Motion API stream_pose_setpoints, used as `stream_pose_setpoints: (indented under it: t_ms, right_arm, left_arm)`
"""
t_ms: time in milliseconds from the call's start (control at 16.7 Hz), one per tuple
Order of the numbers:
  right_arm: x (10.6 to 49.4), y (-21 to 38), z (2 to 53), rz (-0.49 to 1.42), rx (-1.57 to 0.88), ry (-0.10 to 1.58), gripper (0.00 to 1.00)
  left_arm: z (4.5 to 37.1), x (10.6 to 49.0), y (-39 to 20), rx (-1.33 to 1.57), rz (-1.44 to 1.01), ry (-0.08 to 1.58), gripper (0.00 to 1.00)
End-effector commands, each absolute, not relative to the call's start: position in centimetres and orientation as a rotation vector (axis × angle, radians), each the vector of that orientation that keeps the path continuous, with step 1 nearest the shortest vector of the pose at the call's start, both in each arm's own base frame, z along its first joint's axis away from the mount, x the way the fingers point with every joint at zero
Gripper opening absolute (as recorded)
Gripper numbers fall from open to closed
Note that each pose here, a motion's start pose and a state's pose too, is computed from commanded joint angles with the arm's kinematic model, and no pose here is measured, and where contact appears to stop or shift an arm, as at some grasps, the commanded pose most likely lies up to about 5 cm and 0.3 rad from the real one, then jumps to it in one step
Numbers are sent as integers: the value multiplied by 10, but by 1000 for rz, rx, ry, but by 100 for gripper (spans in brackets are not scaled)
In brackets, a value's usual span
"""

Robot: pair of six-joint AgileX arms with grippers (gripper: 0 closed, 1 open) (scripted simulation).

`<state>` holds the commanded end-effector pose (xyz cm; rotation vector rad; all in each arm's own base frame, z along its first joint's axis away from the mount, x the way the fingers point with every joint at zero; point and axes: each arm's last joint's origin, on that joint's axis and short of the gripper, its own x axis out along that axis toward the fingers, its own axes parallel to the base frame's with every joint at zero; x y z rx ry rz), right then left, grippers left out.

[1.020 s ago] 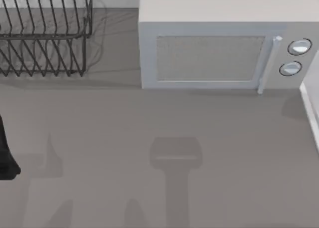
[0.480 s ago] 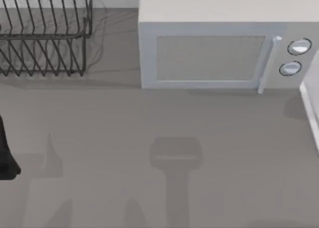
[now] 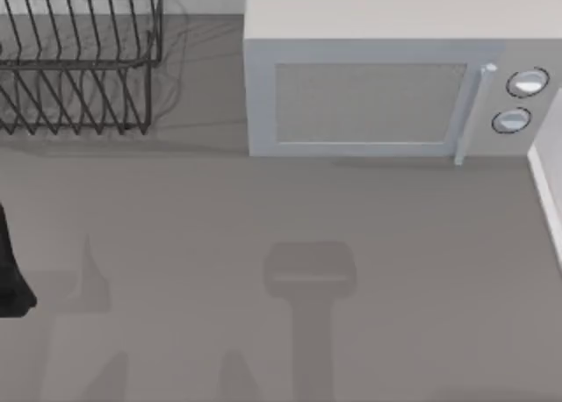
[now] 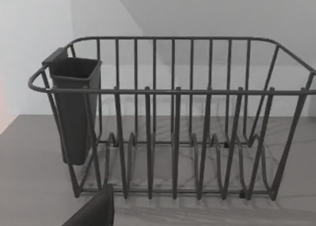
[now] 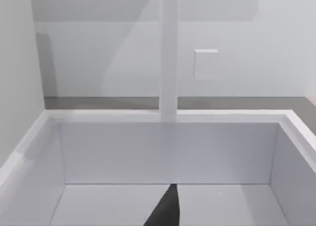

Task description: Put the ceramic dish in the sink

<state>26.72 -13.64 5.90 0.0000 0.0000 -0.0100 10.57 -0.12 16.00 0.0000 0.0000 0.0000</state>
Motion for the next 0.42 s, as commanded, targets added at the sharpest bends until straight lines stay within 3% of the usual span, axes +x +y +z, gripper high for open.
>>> stream_pose_setpoints:
  t_ms: [120,420]
  right_arm:
    - [267,-136,59,-10,0,0,100]
    - [267,-136,59,-10,0,0,100]
  left_arm:
    - [160,106,-1,0,0,0,100]
    - [160,106,-1,0,0,0,100]
